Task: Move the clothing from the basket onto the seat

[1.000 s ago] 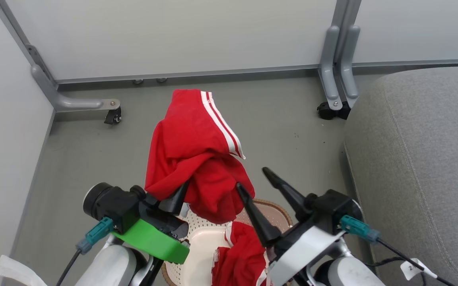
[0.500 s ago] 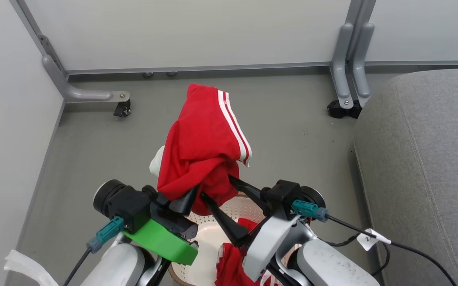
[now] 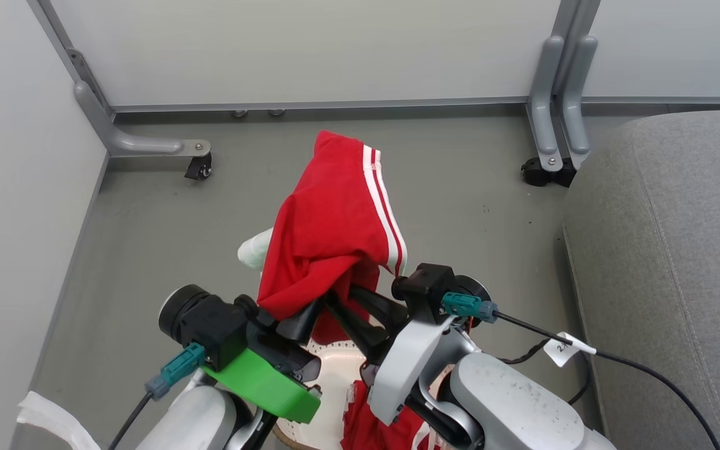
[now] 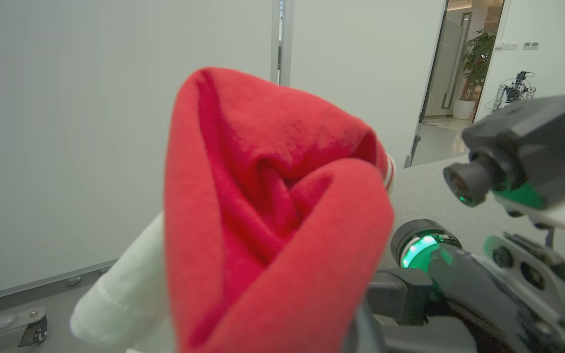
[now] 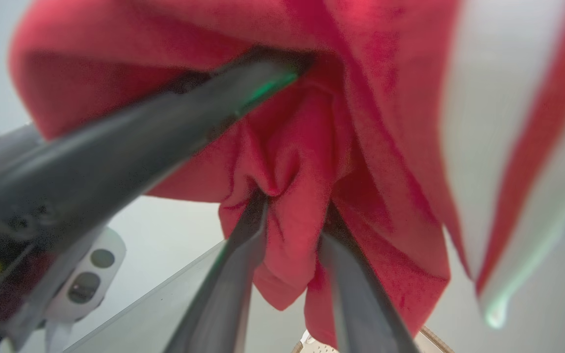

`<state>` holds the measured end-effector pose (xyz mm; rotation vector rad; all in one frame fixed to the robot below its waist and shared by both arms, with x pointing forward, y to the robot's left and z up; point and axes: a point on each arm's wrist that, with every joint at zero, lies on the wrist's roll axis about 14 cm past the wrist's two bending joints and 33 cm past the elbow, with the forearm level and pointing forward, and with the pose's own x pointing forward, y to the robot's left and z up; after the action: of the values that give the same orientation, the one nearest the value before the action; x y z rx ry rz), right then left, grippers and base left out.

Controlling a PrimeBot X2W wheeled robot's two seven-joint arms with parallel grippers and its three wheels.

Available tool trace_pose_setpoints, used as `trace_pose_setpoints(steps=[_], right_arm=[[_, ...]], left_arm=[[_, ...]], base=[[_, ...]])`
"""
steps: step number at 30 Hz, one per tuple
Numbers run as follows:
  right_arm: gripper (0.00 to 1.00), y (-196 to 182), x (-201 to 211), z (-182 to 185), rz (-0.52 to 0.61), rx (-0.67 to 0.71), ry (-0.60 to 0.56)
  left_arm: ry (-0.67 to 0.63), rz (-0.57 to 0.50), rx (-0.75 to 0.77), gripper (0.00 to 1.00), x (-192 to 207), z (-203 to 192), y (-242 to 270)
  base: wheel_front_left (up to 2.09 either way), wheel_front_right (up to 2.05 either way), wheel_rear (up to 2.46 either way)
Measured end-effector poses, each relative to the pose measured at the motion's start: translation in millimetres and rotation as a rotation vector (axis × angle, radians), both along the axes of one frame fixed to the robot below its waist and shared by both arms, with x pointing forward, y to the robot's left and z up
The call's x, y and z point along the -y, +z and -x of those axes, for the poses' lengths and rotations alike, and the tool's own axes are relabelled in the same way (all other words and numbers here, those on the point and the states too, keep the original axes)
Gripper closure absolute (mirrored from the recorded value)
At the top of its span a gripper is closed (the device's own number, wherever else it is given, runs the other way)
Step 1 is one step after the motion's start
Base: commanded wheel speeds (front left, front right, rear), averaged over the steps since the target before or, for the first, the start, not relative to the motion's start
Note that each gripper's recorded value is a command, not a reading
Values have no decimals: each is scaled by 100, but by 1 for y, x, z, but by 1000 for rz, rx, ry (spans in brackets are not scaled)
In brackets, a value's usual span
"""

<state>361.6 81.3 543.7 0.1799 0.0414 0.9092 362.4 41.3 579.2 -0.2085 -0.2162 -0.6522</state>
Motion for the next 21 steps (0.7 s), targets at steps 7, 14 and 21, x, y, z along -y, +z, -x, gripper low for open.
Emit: trace_pose_setpoints(steps=[7,14,21], right_arm=[[100,5,0,-4,-40,10,-8],[100,10,21,-21,-52,55,-94],[100,7,71,-49,-21,70,-259]], left_arm=[[13,9,4,0,-3,-1,3],[38,-49,31,0,-7,-4,0],[-25,-175,12,0,5,1,-24]], base=[[0,0,0],[0,0,0],[0,0,0]])
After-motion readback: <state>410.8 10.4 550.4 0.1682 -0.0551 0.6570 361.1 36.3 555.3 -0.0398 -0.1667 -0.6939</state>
